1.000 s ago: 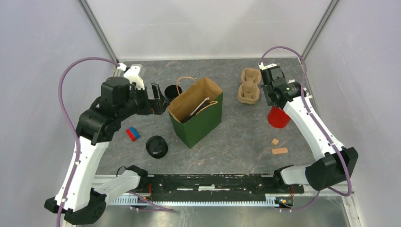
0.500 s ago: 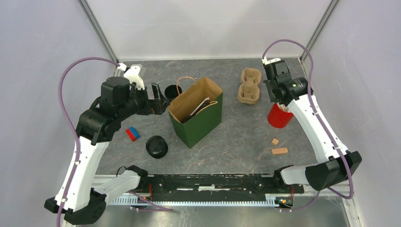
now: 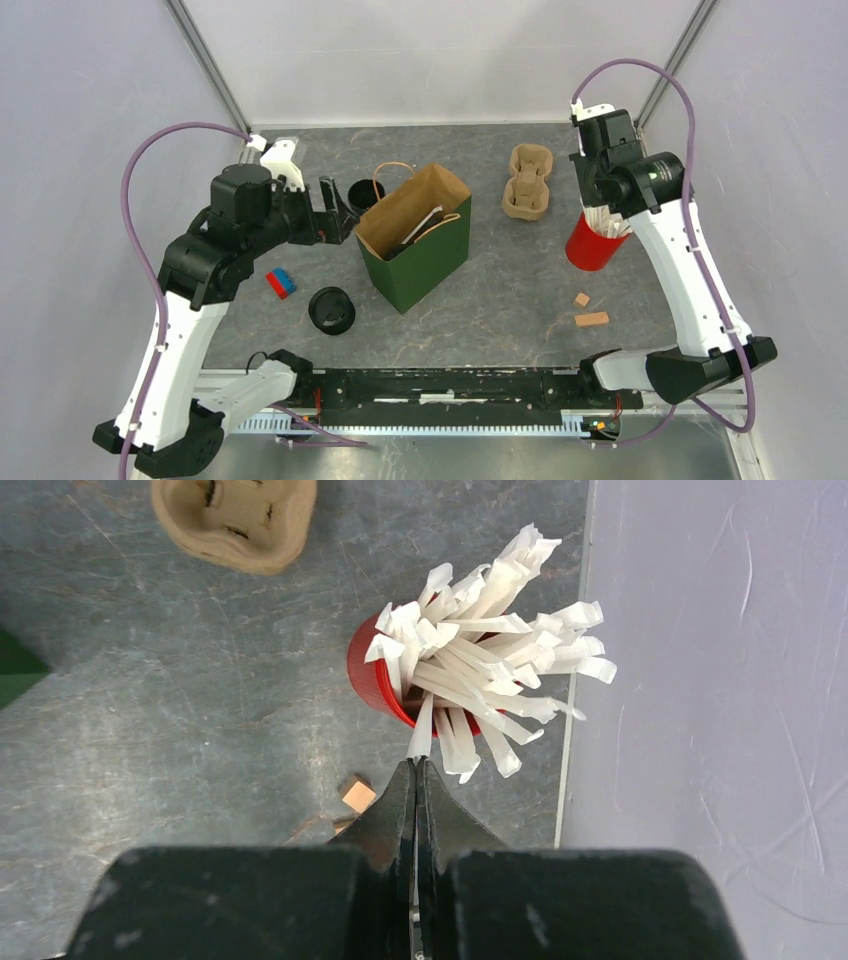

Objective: Pack the takeout coffee

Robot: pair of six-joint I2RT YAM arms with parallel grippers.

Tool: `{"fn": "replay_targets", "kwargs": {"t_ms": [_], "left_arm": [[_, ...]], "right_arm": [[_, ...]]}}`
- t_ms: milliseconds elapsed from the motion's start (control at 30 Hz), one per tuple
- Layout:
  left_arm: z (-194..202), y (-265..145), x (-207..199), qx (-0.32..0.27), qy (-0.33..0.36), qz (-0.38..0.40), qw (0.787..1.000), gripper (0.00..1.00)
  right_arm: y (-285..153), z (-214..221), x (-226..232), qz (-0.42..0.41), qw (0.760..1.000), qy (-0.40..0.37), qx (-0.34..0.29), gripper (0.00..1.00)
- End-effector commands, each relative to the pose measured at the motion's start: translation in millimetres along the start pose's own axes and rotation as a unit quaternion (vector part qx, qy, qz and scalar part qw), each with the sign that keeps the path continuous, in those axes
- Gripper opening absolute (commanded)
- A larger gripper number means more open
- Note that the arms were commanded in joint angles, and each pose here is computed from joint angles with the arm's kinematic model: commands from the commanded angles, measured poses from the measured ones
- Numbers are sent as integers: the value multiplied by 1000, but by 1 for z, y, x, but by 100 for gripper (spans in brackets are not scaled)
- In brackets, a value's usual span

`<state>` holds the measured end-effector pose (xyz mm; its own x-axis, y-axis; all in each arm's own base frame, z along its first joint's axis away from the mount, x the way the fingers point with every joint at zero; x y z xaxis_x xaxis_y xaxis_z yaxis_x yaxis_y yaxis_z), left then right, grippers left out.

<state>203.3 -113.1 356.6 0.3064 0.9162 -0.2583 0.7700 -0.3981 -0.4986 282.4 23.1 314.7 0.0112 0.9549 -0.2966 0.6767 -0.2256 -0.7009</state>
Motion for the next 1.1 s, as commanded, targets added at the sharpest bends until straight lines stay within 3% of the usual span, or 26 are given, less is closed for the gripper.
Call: {"fn": "replay_targets", "kwargs": {"t_ms": [0, 567, 900, 1067], "left_arm": [[-5, -8, -5, -17, 14, 19, 1000, 100], [-11, -23, -12, -39, 8, 37, 999, 100], [-10, -29, -12, -46, 6, 38, 998, 100], [-9, -27, -12, -44, 6, 37, 998, 100]], "right_arm": [[-30, -11, -6, -25, 998, 34, -38, 0], [-118, -58, 0, -162, 964, 113, -181, 0], [-158, -98, 23, -281, 905, 151, -283, 0], [-169, -105, 23, -296, 891, 165, -303, 0]]}}
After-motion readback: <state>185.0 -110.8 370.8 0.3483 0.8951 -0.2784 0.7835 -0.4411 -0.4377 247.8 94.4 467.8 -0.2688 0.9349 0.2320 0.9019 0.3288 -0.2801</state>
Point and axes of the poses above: each gripper's point midway between its finger pads, its own y axis out along the fingers, its own x axis along the line the jaws close on, z = x × y, the point moved 2 cm from there along -y, back along the fingers, and after that the axes turned 3 degrees about y, right-handed, at the moved point
